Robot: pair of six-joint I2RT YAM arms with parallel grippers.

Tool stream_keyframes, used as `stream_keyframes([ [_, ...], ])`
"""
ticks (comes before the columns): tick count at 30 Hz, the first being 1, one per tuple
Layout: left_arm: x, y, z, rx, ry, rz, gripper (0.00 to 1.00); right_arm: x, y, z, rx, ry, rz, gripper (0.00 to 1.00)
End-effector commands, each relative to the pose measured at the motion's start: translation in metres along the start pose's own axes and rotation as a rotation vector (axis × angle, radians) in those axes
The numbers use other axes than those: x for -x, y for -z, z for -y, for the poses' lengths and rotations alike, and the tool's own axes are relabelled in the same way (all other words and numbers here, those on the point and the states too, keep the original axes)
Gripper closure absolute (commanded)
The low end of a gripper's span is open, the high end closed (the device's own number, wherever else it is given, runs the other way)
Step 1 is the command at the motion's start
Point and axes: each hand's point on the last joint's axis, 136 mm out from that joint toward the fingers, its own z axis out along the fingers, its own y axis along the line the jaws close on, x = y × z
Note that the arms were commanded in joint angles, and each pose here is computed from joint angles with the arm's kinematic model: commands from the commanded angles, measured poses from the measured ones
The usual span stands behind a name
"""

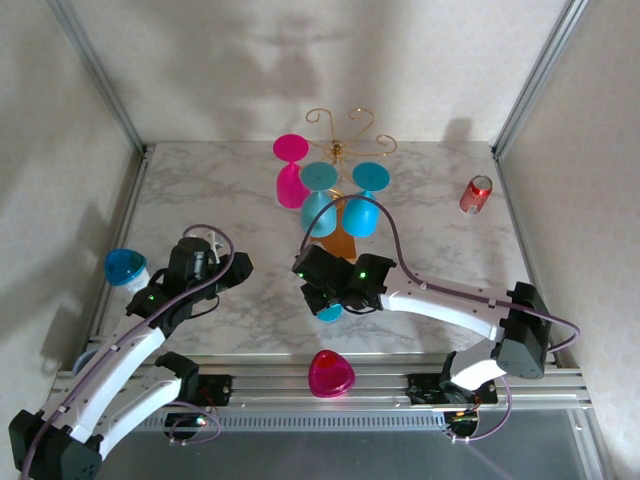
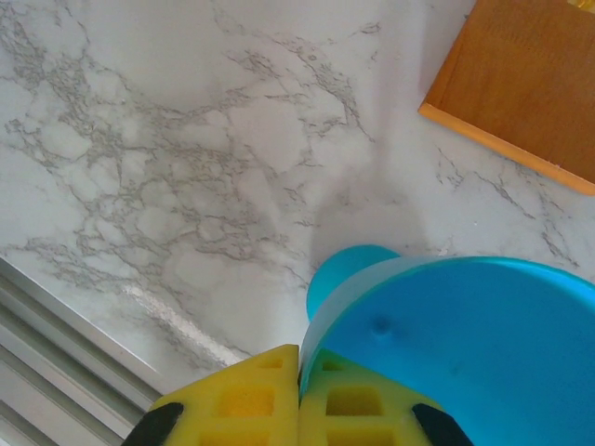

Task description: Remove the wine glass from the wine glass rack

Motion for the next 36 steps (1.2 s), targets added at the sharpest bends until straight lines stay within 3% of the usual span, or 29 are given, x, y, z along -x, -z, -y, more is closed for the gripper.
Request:
stream_keyframes([
  [1,0.005,0.0,0.004,-0.009,-0.025,0.025,0.65,0.008,-0.003,-0.002,-0.007,0.006,0.019,1.0],
  [17,0.006,0.0,0.003,-0.002,-0.025,0.031,0.64,0.015,-0.01,-0.002,-0.019,0.012,0.026,0.99],
  [25,0.006,0.001,0.002,0.001,-0.026,0.032,0.64,0.016,-0.009,0.0,-0.03,0.017,0.024,0.9],
  [31,0.006,0.002,0.002,0.002,-0.026,0.033,0.64,0.017,-0.006,0.001,-0.034,0.014,0.032,0.77],
  [36,0.006,0.002,0.001,0.004,-0.027,0.033,0.64,0.019,-0.002,0.003,-0.037,0.006,0.041,0.74],
])
